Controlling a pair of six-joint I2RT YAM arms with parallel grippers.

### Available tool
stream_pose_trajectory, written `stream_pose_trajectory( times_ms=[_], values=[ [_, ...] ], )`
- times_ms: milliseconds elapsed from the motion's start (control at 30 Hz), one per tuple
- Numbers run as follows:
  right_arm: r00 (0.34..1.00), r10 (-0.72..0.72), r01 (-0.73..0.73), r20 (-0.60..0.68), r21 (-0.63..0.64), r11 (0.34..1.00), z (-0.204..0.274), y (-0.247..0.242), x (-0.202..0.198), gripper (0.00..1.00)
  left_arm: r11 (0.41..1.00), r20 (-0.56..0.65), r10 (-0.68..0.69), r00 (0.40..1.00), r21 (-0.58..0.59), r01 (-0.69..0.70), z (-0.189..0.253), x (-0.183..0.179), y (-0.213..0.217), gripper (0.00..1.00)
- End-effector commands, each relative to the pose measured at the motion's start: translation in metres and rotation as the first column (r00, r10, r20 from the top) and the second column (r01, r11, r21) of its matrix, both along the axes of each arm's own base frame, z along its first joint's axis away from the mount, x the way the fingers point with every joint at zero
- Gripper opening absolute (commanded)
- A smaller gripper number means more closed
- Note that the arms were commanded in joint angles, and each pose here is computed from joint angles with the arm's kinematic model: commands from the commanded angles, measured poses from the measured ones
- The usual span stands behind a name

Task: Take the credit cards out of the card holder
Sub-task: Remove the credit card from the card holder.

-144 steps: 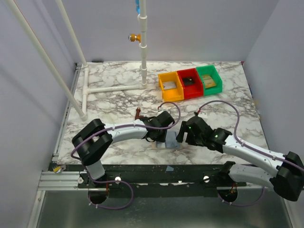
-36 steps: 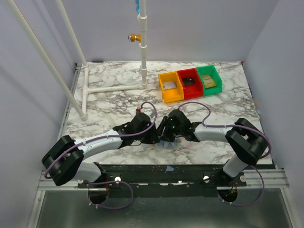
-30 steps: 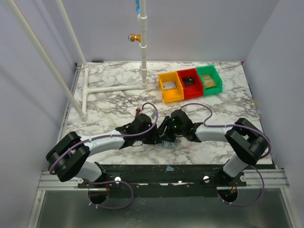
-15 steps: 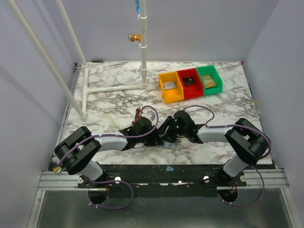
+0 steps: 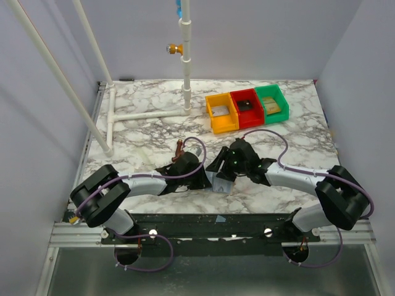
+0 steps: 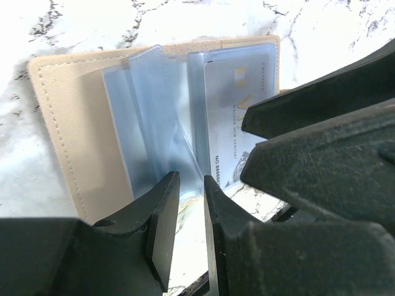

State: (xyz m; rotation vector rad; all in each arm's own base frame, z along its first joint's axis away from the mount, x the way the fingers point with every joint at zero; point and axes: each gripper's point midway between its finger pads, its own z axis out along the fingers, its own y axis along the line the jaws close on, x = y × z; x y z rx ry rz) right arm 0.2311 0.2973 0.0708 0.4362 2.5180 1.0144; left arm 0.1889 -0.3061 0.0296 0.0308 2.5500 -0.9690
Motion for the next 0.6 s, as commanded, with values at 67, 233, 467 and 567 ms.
stream_pose_trajectory(
  times_ms=[67,233,467,567],
  values=[
    [1.000,-0.011,0.010,-0.005,-0.192,0.981,-0.023,-0.033,-0.007,0.64,0.994,0.035,0.043,0.998,0.096,-0.046,0.000,0.006,0.018,0.25],
    [0.999,-0.027,0.031,0.019,-0.273,0.962,-0.031,-0.047,-0.003,0.58,0.993,0.074,0.050,0.996,0.103,-0.058,0.015,0.011,0.022,0.25],
    [0.999,-0.008,0.019,0.035,-0.321,0.947,-0.035,-0.052,0.000,0.55,0.992,0.089,0.035,0.995,0.121,-0.046,0.026,0.012,0.024,0.25],
    [0.999,-0.003,0.015,0.036,-0.338,0.941,-0.037,-0.054,0.001,0.55,0.989,0.114,0.047,0.992,0.135,-0.063,0.034,0.015,0.028,0.25]
  ],
)
